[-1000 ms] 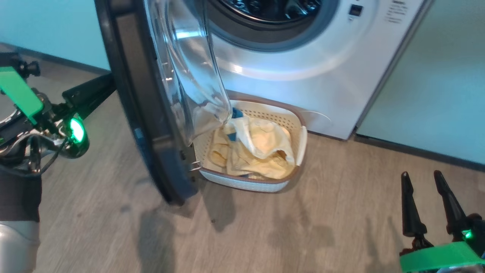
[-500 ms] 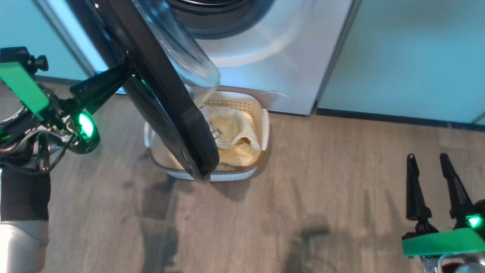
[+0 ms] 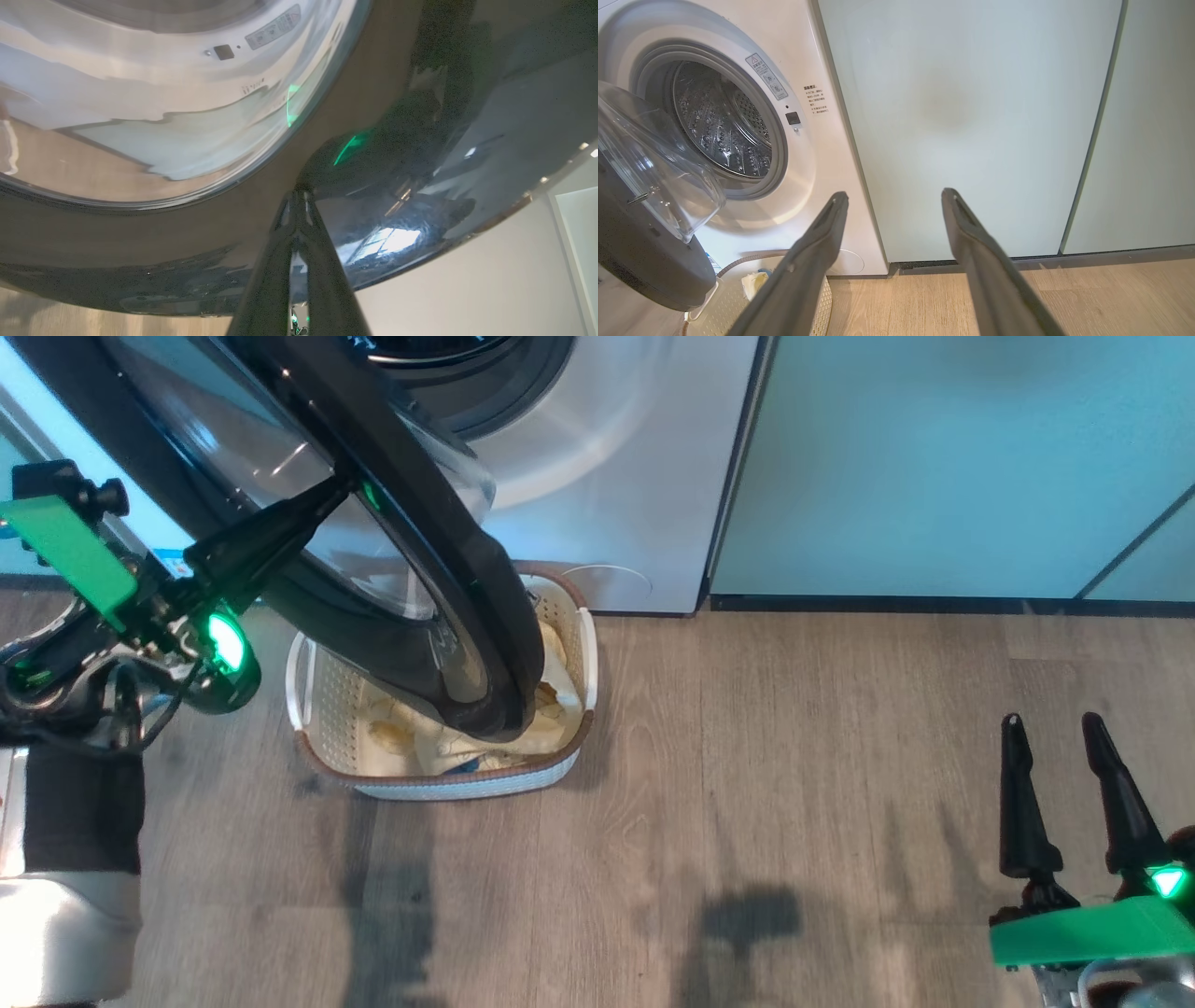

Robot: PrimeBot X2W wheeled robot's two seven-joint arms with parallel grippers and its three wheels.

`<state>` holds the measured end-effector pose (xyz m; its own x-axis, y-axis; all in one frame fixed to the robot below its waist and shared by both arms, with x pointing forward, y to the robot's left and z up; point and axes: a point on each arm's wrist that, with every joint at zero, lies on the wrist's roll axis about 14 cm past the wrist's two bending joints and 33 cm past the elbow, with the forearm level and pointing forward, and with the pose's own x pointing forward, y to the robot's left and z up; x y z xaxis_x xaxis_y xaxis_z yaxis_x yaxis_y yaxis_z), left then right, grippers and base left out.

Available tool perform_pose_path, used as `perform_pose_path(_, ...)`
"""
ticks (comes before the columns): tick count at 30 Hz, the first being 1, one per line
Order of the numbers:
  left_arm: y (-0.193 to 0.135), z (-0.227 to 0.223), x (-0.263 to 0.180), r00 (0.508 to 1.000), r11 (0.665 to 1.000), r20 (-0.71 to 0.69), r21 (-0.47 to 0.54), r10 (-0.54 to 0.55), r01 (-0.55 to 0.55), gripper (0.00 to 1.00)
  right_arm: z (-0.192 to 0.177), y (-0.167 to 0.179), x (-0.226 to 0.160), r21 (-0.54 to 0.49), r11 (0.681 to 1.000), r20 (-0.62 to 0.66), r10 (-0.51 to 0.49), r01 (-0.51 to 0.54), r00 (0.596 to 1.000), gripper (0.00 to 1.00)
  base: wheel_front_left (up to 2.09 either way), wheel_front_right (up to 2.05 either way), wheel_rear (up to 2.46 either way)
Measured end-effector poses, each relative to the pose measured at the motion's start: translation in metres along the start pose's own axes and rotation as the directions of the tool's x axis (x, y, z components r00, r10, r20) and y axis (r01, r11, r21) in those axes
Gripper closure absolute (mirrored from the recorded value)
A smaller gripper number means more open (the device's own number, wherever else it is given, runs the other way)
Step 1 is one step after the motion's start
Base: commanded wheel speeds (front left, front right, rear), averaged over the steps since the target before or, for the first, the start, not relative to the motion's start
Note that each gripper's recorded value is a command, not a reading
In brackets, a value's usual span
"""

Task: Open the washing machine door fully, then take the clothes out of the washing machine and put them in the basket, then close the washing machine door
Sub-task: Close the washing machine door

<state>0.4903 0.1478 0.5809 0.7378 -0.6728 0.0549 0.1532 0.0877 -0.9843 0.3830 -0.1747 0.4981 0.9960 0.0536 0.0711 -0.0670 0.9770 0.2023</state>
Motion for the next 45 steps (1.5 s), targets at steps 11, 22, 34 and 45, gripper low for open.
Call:
perform_pose_path(11, -0.011, -0.007, 0.011, 0.999, 0.999, -0.011, -0.003, -0.05, 0.05, 1.0, 0.008, -0.003, -0.006, -0.005, 1.0, 0.02, -0.013, 0.014, 1.0, 0.0, 0.0, 0.0, 0.0)
perform_pose_path(22, -0.015, 0.014, -0.024, 0.98, 0.993, 0.157, 0.002, -0.119, 0.12, 1.0, 0.01, -0.004, -0.004, -0.005, 1.0, 0.028, -0.013, 0.013, 1.0, 0.0, 0.0, 0.0, 0.0)
perform_pose_path(34, -0.06, 0.047, -0.081, 0.829, 0.958, 0.511, 0.27, -0.227, 0.096, 0.0, 0.01, -0.003, 0.005, -0.004, 1.0, 0.035, -0.006, 0.006, 0.999, 0.0, 0.0, 0.0, 0.0)
perform_pose_path(45, -0.063, 0.02, -0.103, 0.697, 0.619, 0.655, 0.685, -0.293, -0.384, 0.0, 0.014, -0.002, 0.007, -0.013, 1.0, 0.046, -0.001, 0.002, 0.999, 0.0, 0.0, 0.0, 0.0)
